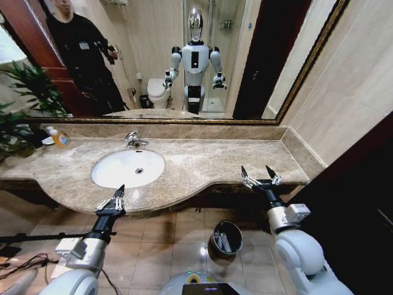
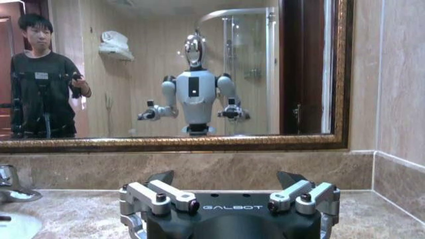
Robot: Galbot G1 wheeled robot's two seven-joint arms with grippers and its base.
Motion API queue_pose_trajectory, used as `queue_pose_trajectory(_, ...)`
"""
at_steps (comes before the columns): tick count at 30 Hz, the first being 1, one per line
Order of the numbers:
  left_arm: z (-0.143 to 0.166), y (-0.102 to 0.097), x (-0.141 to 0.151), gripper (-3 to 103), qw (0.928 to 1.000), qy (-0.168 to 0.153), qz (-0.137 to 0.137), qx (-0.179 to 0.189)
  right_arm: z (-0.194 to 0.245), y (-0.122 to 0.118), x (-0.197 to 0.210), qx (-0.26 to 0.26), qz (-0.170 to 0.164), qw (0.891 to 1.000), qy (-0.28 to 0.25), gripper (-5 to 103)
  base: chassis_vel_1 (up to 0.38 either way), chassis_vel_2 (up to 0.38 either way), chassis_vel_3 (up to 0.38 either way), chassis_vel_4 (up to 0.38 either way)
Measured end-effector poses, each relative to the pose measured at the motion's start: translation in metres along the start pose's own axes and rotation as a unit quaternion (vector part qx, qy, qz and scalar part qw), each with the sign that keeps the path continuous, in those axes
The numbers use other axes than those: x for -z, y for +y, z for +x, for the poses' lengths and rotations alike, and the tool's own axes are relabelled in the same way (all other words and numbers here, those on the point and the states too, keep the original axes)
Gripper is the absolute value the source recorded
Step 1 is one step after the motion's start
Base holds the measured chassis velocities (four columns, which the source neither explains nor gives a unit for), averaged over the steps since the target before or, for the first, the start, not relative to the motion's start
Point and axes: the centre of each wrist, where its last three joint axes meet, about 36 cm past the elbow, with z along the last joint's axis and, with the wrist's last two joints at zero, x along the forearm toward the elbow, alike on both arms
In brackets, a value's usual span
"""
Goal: Pick up the trash from the sink and place it in the trash bin.
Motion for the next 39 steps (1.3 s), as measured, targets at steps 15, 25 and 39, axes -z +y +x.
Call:
queue_pose_trajectory(15,0.0,0.0,0.0,0,1.0,0.0,0.0,0.0,0.0,-0.047,-0.028,0.007,0.001,1.0,-0.001,100,0.0,0.0,0.0,0.0)
queue_pose_trajectory(25,0.0,0.0,0.0,0,1.0,0.0,0.0,0.0,-0.003,-0.05,-0.033,-0.003,0.007,1.0,-0.002,100,0.0,0.0,0.0,0.0)
queue_pose_trajectory(39,0.0,0.0,0.0,0,1.0,0.0,0.0,0.0,-0.003,-0.049,-0.033,-0.003,0.007,1.0,-0.002,100,0.0,0.0,0.0,0.0)
